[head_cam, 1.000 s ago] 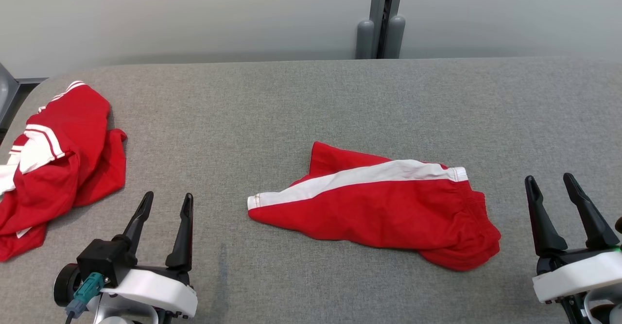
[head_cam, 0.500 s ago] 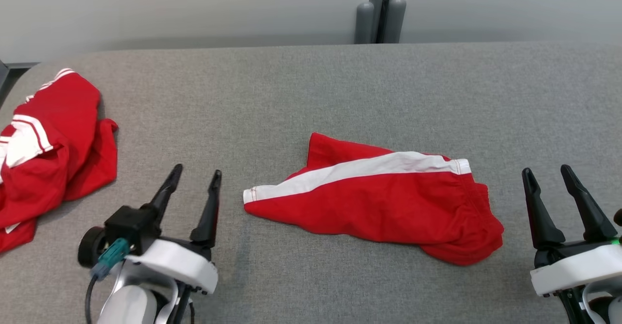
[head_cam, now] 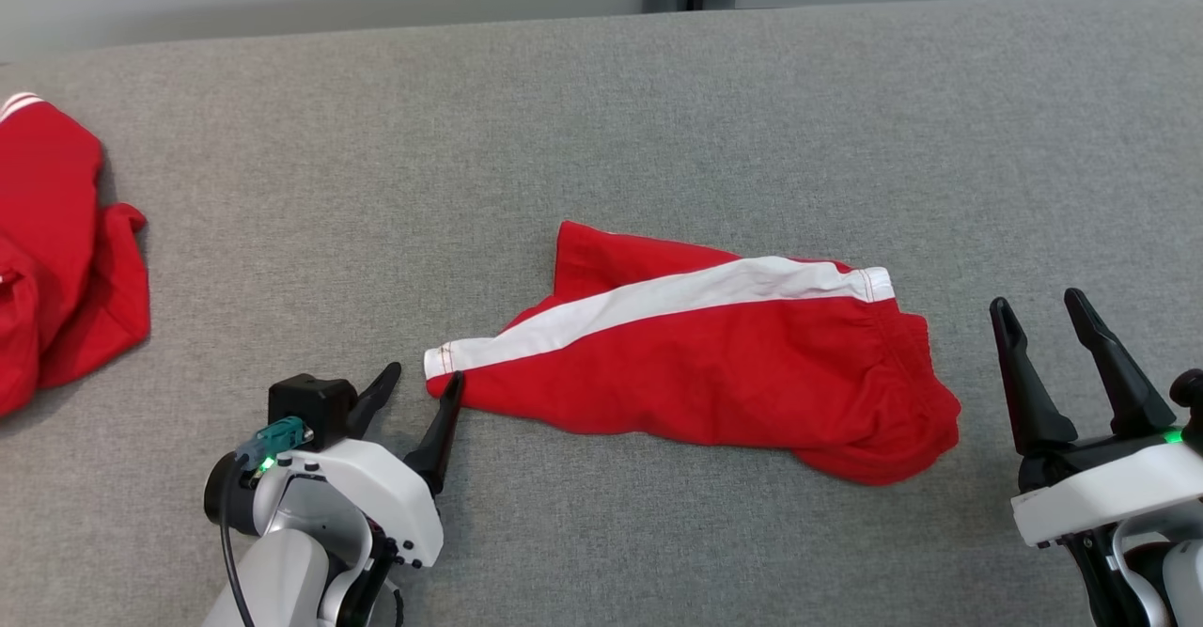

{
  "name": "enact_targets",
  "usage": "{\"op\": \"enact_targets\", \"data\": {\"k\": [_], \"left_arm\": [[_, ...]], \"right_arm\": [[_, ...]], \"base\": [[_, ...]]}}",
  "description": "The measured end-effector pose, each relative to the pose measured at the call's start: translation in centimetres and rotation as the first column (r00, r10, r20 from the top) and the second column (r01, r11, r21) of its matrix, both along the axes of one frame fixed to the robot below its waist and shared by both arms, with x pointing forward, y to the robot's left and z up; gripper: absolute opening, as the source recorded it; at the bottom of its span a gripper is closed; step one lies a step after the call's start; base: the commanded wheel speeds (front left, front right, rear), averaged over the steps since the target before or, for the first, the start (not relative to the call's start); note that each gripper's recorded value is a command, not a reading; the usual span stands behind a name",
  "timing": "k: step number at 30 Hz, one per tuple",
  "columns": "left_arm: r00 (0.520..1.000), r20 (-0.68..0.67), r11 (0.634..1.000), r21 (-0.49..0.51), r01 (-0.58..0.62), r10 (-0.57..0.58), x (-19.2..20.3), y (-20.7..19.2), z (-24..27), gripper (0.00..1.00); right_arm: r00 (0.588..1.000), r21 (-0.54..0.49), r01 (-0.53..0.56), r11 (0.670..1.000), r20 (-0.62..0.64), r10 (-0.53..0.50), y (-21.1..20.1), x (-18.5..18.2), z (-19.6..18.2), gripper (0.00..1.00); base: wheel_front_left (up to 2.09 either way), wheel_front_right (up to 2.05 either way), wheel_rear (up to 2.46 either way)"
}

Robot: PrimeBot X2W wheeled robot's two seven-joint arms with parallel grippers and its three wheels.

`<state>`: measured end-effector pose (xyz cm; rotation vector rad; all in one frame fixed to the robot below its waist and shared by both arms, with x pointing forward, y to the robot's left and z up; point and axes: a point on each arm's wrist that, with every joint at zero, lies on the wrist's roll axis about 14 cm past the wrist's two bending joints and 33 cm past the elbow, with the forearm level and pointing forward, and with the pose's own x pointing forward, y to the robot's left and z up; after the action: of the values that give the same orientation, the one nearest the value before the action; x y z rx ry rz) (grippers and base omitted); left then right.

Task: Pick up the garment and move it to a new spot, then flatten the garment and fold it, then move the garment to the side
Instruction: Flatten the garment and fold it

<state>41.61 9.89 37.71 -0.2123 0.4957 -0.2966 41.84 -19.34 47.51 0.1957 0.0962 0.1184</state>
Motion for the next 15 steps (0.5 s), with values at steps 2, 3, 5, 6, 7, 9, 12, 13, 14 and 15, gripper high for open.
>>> {"op": "enact_targets", "data": {"k": [2,3,5,6,7,9,12,13,14,15], "left_arm": [[1.0,-0.022,1.0,-0.002,0.005,-0.005,0.0,-0.1,-0.7,1.0],[1.0,-0.022,1.0,-0.003,0.004,-0.004,0.2,-0.1,-0.8,1.0],[1.0,-0.022,1.0,-0.003,0.006,-0.006,0.3,-0.1,-0.9,0.85],[1.0,-0.019,1.0,-0.004,0.009,-0.009,0.5,-0.2,-0.9,0.53],[1.0,-0.014,1.0,-0.008,0.013,-0.013,0.6,-0.3,-0.8,0.28],[1.0,-0.017,1.0,-0.014,0.021,-0.021,0.5,-0.6,-0.9,0.0],[0.998,-0.027,0.999,-0.013,0.048,-0.049,0.5,-1.1,-1.1,0.0],[0.998,-0.027,0.998,-0.013,0.056,-0.057,0.4,-1.3,-1.1,0.0],[0.998,-0.024,0.998,-0.012,0.06,-0.06,0.4,-1.3,-1.1,0.0],[0.998,-0.013,0.998,-0.009,0.061,-0.061,0.5,-1.3,-0.9,0.0]], "right_arm": [[1.0,0.004,0.003,1.0,-0.005,-0.003,-0.1,0.1,-0.2,1.0],[1.0,0.004,0.004,1.0,-0.009,-0.004,-0.1,0.1,-0.4,1.0],[1.0,0.004,0.004,1.0,-0.011,-0.004,-0.1,0.1,-0.5,1.0],[1.0,0.005,0.003,1.0,-0.011,-0.003,-0.1,0.1,-0.6,1.0],[1.0,0.005,0.002,1.0,-0.012,-0.002,-0.1,0.2,-0.6,1.0],[1.0,0.01,-0.001,1.0,-0.01,0.001,0.0,0.4,-0.5,1.0],[1.0,0.012,-0.002,1.0,-0.015,0.002,0.1,0.3,-0.7,1.0],[1.0,0.012,-0.001,1.0,-0.017,0.001,0.0,0.3,-0.8,1.0],[1.0,0.011,0.0,1.0,-0.018,0.001,0.0,0.3,-0.8,1.0],[1.0,0.01,0.001,1.0,-0.014,0.0,-0.1,0.4,-0.7,1.0]], "base": [[0.0,0.0,0.0],[0.0,0.0,0.0],[0.0,0.0,0.0],[0.0,0.0,0.0],[0.0,0.0,0.0],[0.0,0.0,0.0],[0.0,0.0,0.0],[0.0,0.0,0.0],[0.0,0.0,0.0],[0.0,0.0,0.0]]}}
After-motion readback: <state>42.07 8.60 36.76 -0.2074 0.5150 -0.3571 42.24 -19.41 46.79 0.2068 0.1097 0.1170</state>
